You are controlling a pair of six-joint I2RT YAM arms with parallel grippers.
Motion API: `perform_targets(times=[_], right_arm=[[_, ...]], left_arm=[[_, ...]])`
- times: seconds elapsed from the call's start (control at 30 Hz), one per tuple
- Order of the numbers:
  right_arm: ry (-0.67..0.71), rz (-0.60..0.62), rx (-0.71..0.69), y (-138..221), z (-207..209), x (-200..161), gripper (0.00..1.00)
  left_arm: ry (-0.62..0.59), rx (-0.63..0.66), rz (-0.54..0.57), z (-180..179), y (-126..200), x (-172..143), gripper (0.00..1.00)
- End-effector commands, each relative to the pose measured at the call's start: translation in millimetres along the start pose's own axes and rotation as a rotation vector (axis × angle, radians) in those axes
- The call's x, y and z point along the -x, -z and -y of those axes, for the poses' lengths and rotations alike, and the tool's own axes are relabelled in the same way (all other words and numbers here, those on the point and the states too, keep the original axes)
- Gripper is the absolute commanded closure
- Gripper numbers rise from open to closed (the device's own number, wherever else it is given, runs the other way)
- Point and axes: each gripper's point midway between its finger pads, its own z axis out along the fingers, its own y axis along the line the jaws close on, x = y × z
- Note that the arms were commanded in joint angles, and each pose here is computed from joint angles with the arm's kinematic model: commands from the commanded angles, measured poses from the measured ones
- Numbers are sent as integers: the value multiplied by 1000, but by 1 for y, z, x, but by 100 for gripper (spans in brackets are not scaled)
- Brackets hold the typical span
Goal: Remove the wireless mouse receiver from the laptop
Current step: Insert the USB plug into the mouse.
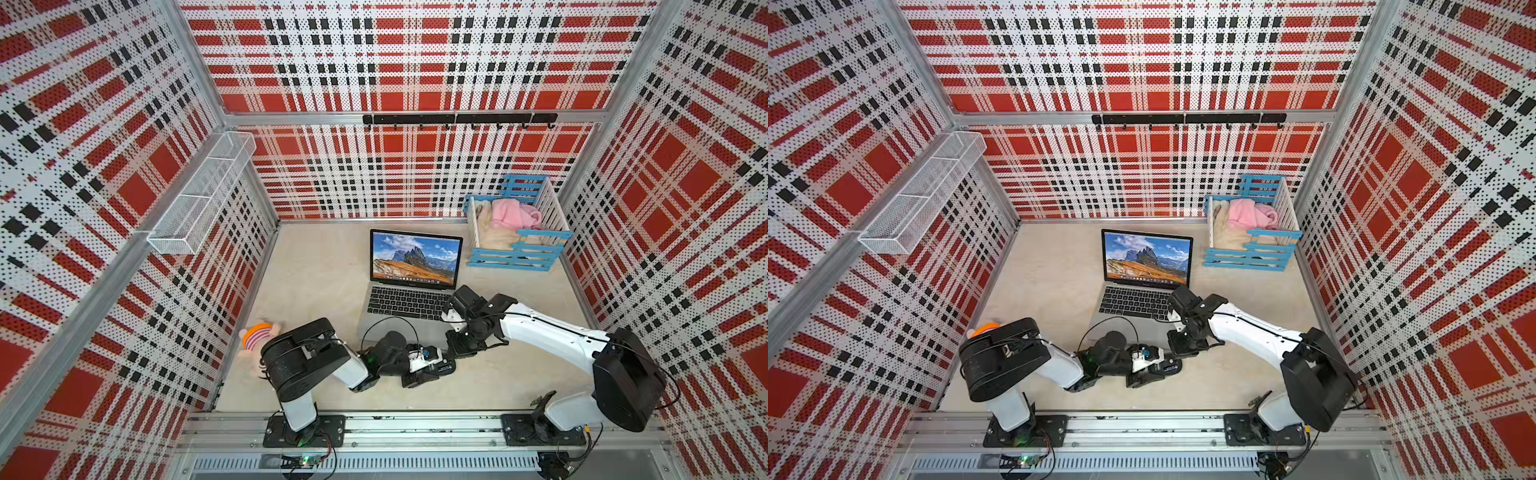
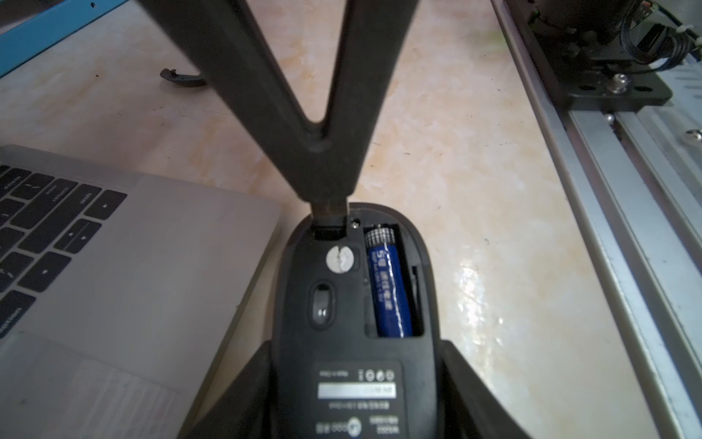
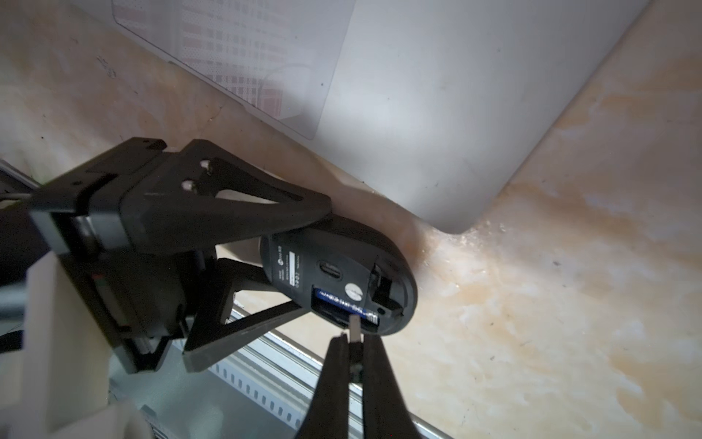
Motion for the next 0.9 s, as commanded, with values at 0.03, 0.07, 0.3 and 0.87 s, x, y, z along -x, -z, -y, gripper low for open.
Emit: perform_targets(times=[0.03, 0.07, 0.3, 0.87], right_arm=[[-6, -3, 6, -9, 2, 0, 100], [-5, -3, 5, -10, 2, 0, 100], [6, -6, -19, -14, 7, 1, 100], [4, -14, -27, -20, 19, 8, 100]], left_arm=[[-13, 4, -15, -3, 1, 1, 62], [-16, 3, -15, -3, 1, 1, 62], [-21, -1, -23, -4, 1, -1, 62], [-25, -13, -51, -4, 1, -7, 62]])
